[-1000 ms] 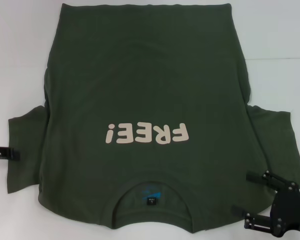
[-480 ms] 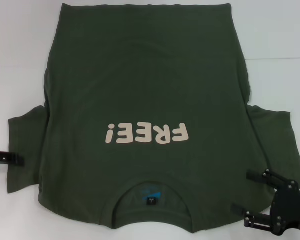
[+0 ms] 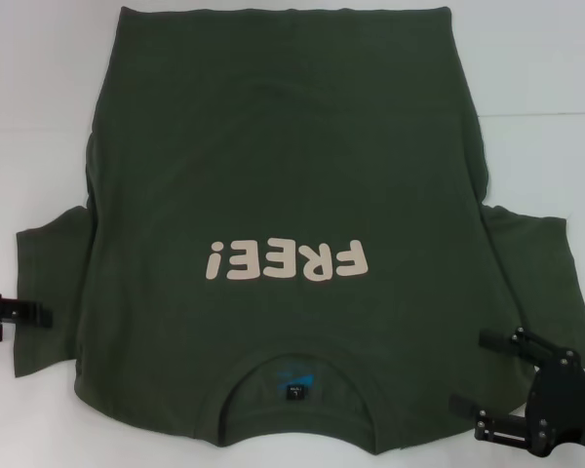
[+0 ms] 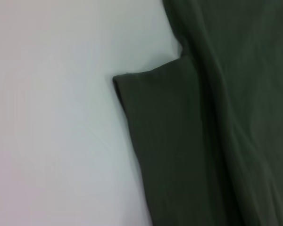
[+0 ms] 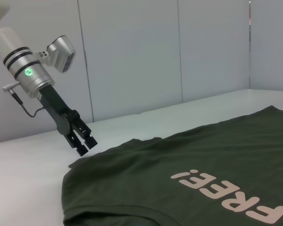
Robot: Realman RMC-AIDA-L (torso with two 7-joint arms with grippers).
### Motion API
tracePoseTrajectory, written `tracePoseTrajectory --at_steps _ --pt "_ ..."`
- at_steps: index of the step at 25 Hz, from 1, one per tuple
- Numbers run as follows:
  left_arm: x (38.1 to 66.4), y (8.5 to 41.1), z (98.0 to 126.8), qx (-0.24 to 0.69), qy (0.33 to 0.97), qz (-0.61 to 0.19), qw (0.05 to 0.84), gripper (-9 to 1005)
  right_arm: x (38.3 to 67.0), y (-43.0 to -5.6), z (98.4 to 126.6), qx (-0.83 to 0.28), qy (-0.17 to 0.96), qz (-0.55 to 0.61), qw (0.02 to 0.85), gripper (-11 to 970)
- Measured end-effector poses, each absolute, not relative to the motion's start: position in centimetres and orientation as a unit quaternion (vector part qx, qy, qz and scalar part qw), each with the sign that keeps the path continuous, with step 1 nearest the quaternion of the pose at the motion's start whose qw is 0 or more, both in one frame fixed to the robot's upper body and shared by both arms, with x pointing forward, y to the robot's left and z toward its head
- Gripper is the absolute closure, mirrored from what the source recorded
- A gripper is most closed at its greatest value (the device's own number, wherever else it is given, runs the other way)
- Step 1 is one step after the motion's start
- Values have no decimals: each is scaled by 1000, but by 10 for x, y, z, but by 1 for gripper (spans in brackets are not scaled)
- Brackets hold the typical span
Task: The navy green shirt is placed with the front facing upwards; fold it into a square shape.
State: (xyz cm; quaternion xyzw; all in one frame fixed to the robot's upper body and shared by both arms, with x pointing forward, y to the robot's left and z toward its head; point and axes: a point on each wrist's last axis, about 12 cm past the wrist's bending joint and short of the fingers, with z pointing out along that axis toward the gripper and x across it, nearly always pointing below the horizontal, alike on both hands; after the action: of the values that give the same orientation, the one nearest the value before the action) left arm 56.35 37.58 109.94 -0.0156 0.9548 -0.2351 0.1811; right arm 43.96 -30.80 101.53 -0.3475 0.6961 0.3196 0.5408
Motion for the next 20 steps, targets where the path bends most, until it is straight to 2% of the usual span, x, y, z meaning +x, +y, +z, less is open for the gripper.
tracePoseTrajectory --at_steps 20 --pt "565 370 1096 -11 957 -234 170 121 442 -309 1015 -344 702 317 537 18"
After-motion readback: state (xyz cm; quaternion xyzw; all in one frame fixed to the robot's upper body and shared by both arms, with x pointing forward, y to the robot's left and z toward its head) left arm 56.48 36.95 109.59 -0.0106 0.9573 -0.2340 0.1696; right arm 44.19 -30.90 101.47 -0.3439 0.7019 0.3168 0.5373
